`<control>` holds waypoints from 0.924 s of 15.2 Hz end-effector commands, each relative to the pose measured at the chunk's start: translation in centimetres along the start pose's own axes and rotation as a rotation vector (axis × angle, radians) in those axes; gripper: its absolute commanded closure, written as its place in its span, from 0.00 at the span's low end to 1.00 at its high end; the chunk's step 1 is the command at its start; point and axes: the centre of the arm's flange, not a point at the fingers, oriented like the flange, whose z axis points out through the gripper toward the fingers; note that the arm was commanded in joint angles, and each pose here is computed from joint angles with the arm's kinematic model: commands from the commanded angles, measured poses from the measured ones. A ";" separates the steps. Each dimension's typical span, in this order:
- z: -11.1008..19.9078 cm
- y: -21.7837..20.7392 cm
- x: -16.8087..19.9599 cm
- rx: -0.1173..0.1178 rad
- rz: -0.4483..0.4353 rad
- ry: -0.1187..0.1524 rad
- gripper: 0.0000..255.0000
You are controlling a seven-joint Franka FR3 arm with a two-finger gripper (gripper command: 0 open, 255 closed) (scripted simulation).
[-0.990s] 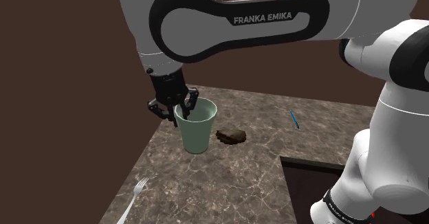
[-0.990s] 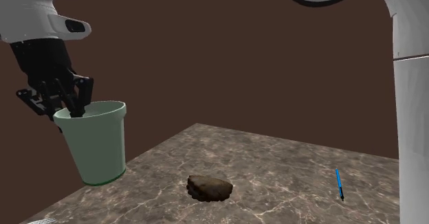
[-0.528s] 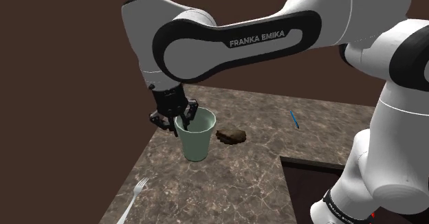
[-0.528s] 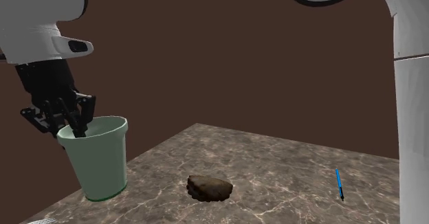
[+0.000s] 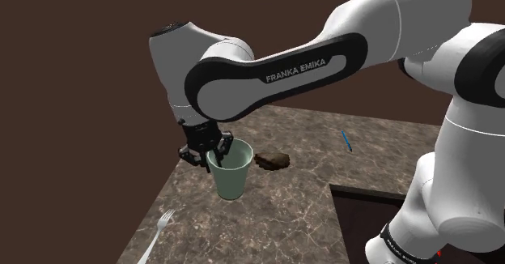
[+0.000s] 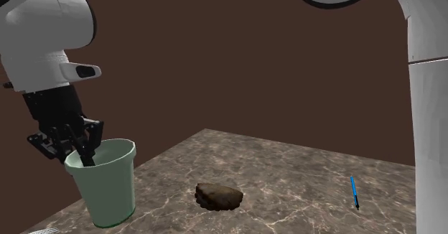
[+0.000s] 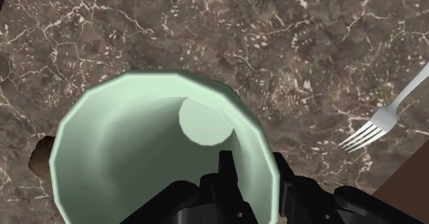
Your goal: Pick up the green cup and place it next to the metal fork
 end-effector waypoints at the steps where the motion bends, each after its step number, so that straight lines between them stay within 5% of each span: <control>1: 1.0 -0.3 0.0 0.001 0.000 0.001 1.00; 14: 7.4 -1.5 0.0 0.001 0.000 0.001 1.00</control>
